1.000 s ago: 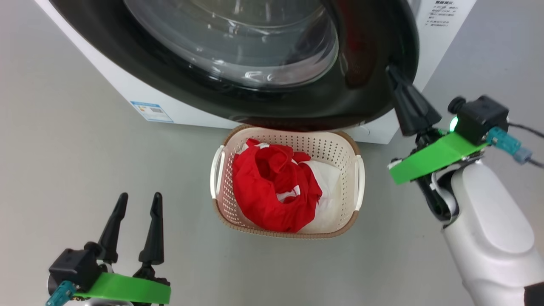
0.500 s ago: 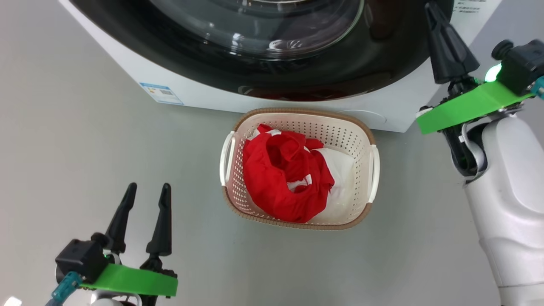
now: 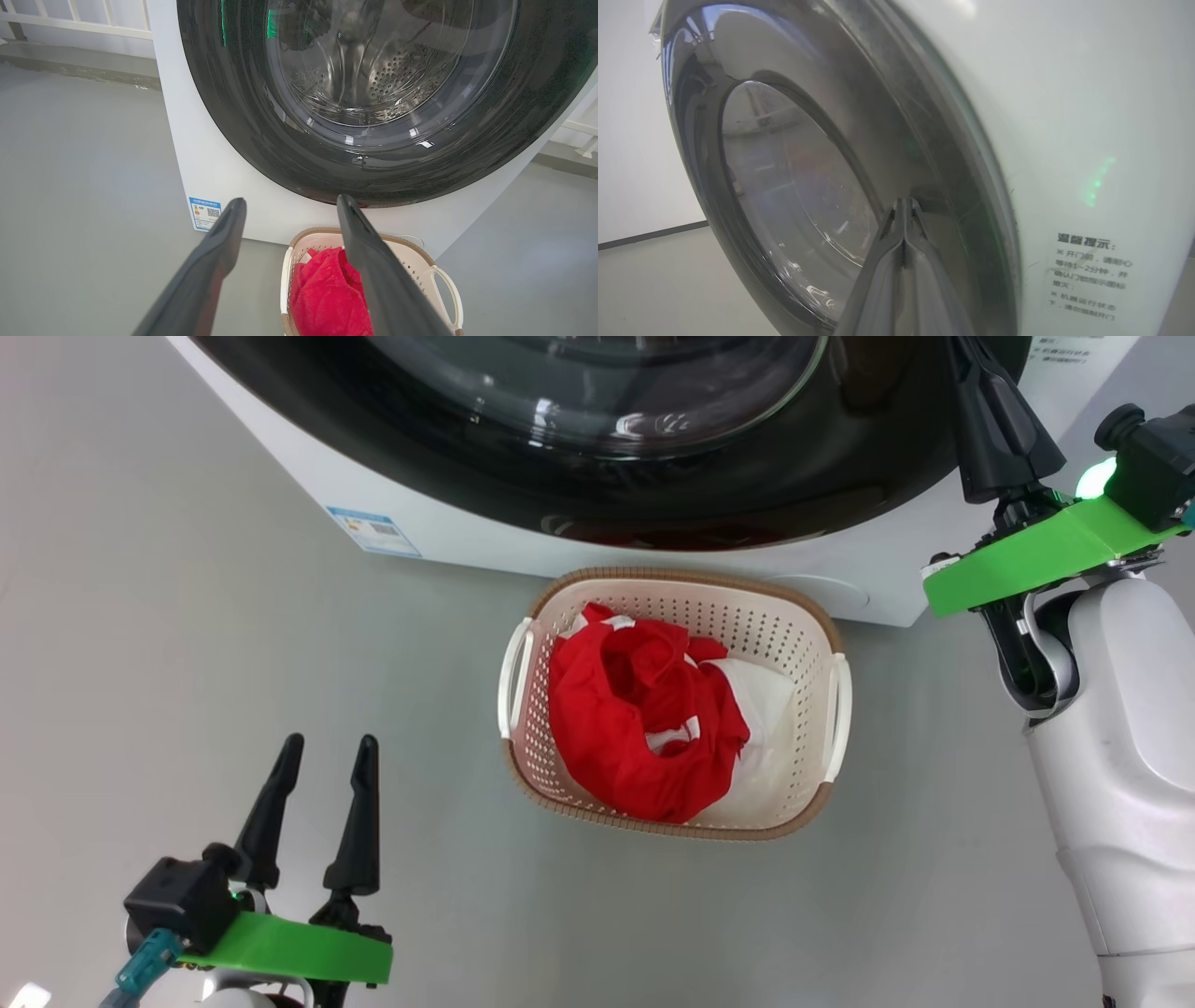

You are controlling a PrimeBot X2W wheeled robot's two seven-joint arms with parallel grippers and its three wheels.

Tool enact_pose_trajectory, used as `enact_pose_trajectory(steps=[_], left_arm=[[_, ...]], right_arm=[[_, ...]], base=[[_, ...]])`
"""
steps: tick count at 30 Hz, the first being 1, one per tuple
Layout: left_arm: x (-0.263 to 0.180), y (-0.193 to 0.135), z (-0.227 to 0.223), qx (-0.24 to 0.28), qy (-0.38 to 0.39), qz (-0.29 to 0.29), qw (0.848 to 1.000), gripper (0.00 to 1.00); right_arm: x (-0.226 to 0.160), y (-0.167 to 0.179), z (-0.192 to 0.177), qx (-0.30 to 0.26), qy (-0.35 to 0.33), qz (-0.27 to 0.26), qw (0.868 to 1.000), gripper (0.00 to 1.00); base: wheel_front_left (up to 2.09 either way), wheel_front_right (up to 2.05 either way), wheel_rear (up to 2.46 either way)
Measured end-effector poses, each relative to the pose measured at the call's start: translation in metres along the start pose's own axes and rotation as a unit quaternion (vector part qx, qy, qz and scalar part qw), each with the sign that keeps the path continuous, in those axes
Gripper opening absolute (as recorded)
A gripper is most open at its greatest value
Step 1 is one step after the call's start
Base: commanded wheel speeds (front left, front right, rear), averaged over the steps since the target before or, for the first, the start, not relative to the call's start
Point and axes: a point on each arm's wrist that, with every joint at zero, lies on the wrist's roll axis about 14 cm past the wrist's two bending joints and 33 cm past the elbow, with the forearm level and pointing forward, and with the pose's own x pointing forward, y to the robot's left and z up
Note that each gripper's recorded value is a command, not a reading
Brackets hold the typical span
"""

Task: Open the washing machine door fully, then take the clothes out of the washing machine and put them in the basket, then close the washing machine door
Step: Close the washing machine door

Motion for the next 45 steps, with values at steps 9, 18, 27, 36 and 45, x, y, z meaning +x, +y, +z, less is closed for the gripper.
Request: enact_pose_trajectory(steps=[9, 18, 27, 36, 45], left_arm=[[-0.004, -0.002, 0.011, -0.004, -0.016, -0.003, 1.0, 1.0], [-0.015, 0.0, 0.019, 0.001, -0.024, -0.009, 1.0, 1.0], [-0.024, -0.009, 0.022, 0.005, -0.029, -0.029, 0.999, 1.0], [-0.029, -0.014, 0.026, 0.008, -0.035, -0.039, 0.999, 1.0], [-0.029, -0.021, 0.028, 0.011, -0.038, -0.054, 0.998, 1.0]], right_arm=[[-0.035, 0.006, -0.007, -0.016, 0.037, 0.002, 0.999, 0.31], [-0.09, 0.001, -0.011, -0.026, 0.075, -0.021, 0.997, 1.0], [-0.143, -0.01, -0.006, -0.035, 0.099, -0.056, 0.993, 1.0], [-0.189, -0.027, 0.0, -0.043, 0.113, -0.101, 0.987, 1.0], [-0.224, -0.041, 0.007, -0.047, 0.117, -0.139, 0.982, 1.0]], base=[[0.0, 0.0, 0.0], [0.0, 0.0, 0.0], [0.0, 0.0, 0.0], [0.0, 0.0, 0.0], [0.0, 0.0, 0.0]])
